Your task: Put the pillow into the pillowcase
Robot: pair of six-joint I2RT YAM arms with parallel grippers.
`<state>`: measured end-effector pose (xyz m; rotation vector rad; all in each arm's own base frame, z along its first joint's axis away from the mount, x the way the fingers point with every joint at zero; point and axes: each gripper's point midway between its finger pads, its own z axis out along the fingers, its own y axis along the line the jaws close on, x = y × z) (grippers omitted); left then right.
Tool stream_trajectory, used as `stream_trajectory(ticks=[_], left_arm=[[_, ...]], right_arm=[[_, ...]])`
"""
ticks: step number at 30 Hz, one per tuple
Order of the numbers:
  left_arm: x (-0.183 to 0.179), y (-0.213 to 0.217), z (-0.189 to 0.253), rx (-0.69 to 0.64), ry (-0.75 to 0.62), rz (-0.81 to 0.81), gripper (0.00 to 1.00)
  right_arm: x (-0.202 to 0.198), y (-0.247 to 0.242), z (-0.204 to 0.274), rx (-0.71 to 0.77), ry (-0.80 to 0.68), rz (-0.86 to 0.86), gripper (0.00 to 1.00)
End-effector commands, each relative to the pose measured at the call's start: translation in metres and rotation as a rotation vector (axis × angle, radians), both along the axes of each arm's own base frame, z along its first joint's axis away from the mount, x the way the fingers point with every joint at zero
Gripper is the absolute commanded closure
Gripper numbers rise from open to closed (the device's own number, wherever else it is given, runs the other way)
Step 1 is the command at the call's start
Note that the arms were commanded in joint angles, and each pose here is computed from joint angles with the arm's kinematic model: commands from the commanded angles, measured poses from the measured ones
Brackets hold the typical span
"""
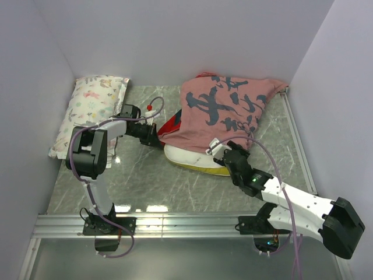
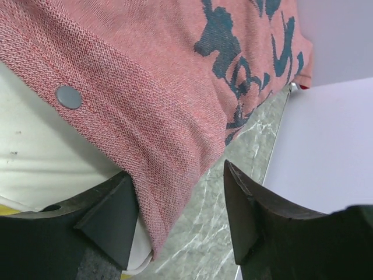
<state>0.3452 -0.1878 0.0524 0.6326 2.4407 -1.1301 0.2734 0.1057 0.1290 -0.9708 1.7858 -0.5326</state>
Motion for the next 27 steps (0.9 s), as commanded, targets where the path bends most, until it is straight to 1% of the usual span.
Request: stream_trajectory(ticks=[1, 2, 4, 7, 8, 12, 14, 17, 19, 22, 24, 27], left_arm=[[0.005, 0.002, 0.006, -0.002, -0.012, 0.011, 0.99], [0.006, 0.002, 0.009, -0.007, -0.022, 0.011, 1.00], [0.006, 0.001, 0.013, -0.015, -0.028, 0.010, 0.99], [0.008, 0.000, 0.017, -0.021, -0.036, 0.013, 0.99], [0.009, 0.000, 0.017, -0.020, -0.037, 0.014, 0.99], [0.008, 0.000, 0.014, -0.020, -0.031, 0.018, 1.00], [0.006, 0.000, 0.012, -0.018, -0.020, 0.015, 1.00], [0.008, 0.000, 0.010, -0.018, -0.023, 0.014, 1.00], [0.009, -0.001, 0.012, -0.025, -0.022, 0.021, 0.99], [0.012, -0.003, 0.016, -0.035, -0.033, 0.027, 0.99], [0.013, -0.003, 0.016, -0.034, -0.043, 0.029, 0.99], [0.013, -0.004, 0.018, -0.039, -0.055, 0.035, 1.00]], right_arm=[[0.014, -0.002, 0.048, 0.095, -0.109, -0.078, 0.38], [0.016, 0.004, 0.060, 0.128, -0.124, -0.067, 0.38], [0.015, 0.009, 0.058, 0.123, -0.091, -0.035, 0.38], [0.015, 0.005, 0.047, 0.069, -0.106, -0.018, 0.39], [0.011, -0.001, 0.034, 0.039, -0.091, -0.021, 0.39], [0.005, -0.019, 0.019, 0.028, -0.091, -0.063, 0.39], [0.007, -0.016, 0.029, 0.065, -0.103, -0.060, 0.39], [0.011, -0.023, 0.021, 0.009, -0.104, -0.071, 0.41], [0.008, -0.022, 0.008, 0.003, -0.066, -0.039, 0.42], [-0.011, -0.029, -0.027, -0.034, 0.048, -0.007, 0.41], [-0.019, -0.043, -0.047, -0.092, 0.091, -0.033, 0.41], [-0.019, -0.056, -0.052, -0.085, 0.109, -0.079, 0.54]])
